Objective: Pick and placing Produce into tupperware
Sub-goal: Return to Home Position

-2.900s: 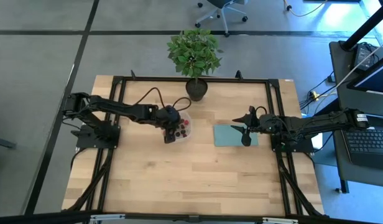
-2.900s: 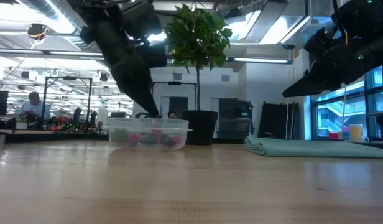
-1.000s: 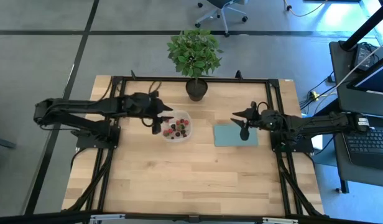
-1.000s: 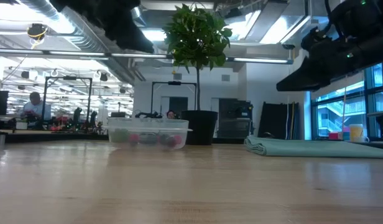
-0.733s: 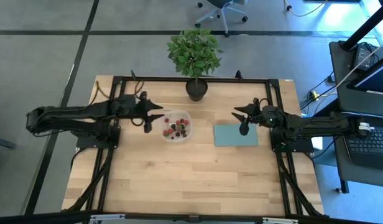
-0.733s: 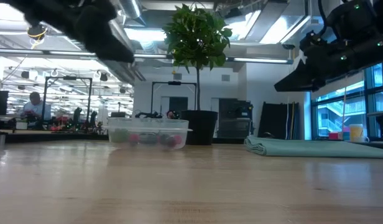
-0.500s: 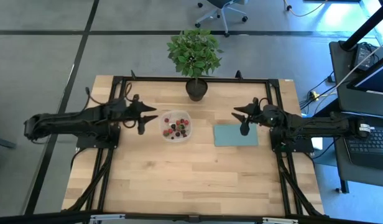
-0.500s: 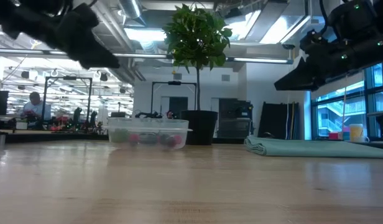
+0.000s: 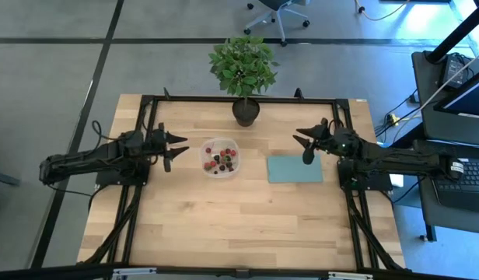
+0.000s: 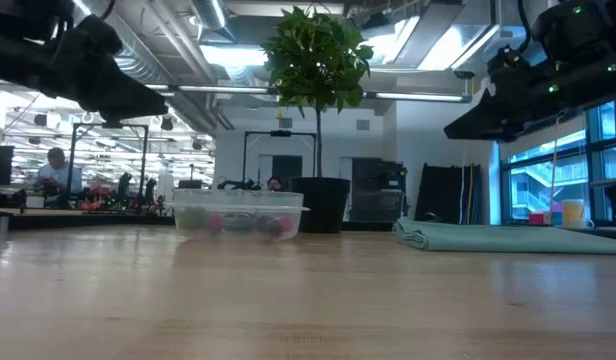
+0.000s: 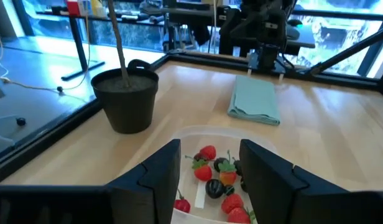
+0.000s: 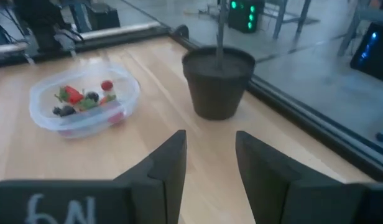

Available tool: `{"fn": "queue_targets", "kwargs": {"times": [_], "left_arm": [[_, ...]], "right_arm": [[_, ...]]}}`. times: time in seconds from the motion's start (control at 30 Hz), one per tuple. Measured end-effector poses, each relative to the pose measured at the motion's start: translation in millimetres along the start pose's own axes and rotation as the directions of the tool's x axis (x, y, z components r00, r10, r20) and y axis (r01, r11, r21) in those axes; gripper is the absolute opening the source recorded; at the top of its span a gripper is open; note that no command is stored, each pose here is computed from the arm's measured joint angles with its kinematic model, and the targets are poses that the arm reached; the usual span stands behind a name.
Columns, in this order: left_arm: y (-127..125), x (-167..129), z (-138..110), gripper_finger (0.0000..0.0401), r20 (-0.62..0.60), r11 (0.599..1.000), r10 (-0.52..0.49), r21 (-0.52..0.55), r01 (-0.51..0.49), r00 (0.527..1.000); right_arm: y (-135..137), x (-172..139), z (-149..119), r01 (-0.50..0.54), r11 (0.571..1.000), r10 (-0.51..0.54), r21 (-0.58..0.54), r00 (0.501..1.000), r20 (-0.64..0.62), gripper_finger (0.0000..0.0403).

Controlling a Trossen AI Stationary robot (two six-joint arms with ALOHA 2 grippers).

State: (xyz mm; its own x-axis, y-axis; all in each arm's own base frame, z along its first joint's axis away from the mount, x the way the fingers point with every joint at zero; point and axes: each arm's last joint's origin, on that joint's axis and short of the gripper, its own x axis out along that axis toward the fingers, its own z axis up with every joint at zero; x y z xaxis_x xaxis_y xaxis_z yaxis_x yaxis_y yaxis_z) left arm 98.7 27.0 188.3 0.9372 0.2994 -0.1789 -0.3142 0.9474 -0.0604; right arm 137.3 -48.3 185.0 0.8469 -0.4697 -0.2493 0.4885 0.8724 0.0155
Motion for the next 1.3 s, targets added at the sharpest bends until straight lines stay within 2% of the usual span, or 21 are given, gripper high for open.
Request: {"fn": "queue_targets", "kwargs": {"times": [0.33, 0.6, 1.07, 1.2, 1.3], "left_arm": [[1, -12, -9, 0.0159, 0.026, 1.0, -0.001, -0.026, 0.002, 1.0], [3, -14, -9, 0.0159, 0.045, 0.999, 0.036, -0.004, -0.035, 0.998], [2, -14, -6, 0.0159, 0.073, 0.999, 0.032, 0.023, -0.033, 0.997], [2, -13, -8, 0.0159, 0.074, 0.999, 0.023, 0.033, -0.025, 0.997], [3, -8, -18, 0.0159, 0.063, 0.998, 0.024, 0.05, -0.027, 0.998]], "right_arm": [[-5, -21, 12, -0.011, 1.0, 0.013, -0.014, 0.992, 0.127, 0.0141], [-7, -35, 11, -0.012, 1.0, 0.014, -0.018, 0.989, 0.148, 0.0141], [-9, -45, 12, -0.009, 0.999, 0.016, -0.041, 0.982, 0.19, 0.0141], [-7, -40, 4, -0.059, 0.997, 0.068, -0.047, 0.971, 0.231, 0.0141], [-6, -33, -12, -0.078, 0.995, 0.091, -0.058, 0.958, 0.271, 0.0141]]}}
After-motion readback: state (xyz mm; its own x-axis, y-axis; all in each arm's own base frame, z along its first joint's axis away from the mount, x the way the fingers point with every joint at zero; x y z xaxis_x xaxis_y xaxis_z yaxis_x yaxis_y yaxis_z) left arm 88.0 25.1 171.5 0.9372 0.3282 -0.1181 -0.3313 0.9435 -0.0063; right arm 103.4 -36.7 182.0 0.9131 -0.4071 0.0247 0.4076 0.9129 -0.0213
